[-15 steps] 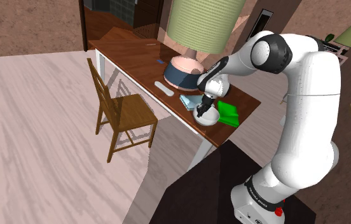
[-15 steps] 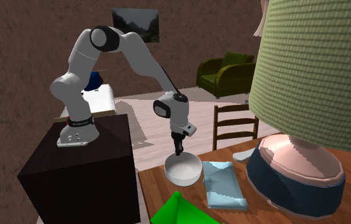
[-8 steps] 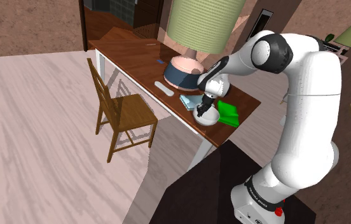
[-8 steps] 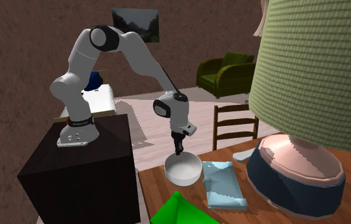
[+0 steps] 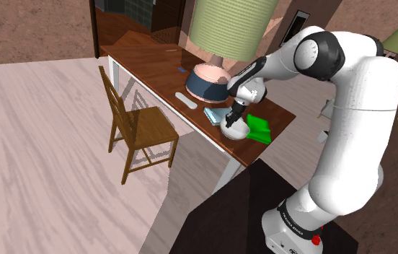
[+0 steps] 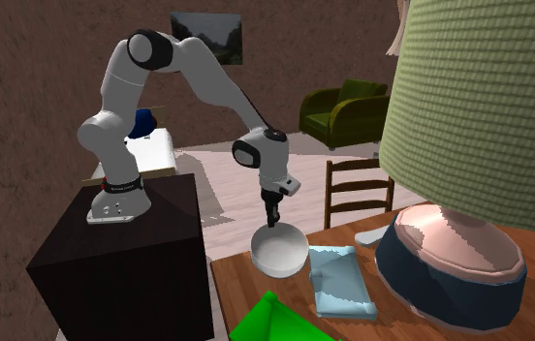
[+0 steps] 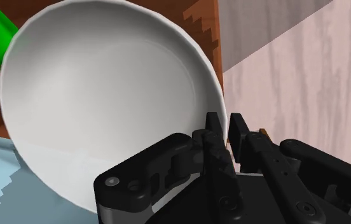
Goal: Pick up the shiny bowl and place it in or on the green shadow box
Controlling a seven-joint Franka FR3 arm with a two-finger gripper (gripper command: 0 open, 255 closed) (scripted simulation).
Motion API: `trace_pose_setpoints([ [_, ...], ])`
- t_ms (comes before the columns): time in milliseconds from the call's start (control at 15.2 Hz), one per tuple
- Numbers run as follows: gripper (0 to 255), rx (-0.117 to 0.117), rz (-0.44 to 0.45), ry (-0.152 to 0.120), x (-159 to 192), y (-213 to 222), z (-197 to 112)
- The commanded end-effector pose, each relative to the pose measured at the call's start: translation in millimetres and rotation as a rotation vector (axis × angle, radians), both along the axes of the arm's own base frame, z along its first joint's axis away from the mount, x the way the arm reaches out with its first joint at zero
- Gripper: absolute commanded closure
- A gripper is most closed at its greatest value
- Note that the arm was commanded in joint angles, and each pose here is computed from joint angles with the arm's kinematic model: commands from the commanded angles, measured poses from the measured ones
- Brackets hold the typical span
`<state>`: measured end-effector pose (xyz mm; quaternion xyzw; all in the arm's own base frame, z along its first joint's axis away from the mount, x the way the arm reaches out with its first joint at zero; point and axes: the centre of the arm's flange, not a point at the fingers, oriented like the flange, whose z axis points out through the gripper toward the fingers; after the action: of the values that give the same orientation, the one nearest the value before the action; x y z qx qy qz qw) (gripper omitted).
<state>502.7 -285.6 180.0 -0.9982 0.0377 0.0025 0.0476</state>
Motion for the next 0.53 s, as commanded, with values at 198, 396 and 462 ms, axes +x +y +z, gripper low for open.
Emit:
trace_pose_setpoints([
  [198,255,0.0,0.0,0.0,-0.5,0.2,26.3],
  [396,255,0.0,0.0,0.0,-0.5,0.2,42.1],
  [462,255,0.0,0.0,0.0,-0.5,0.2,47.4],
])
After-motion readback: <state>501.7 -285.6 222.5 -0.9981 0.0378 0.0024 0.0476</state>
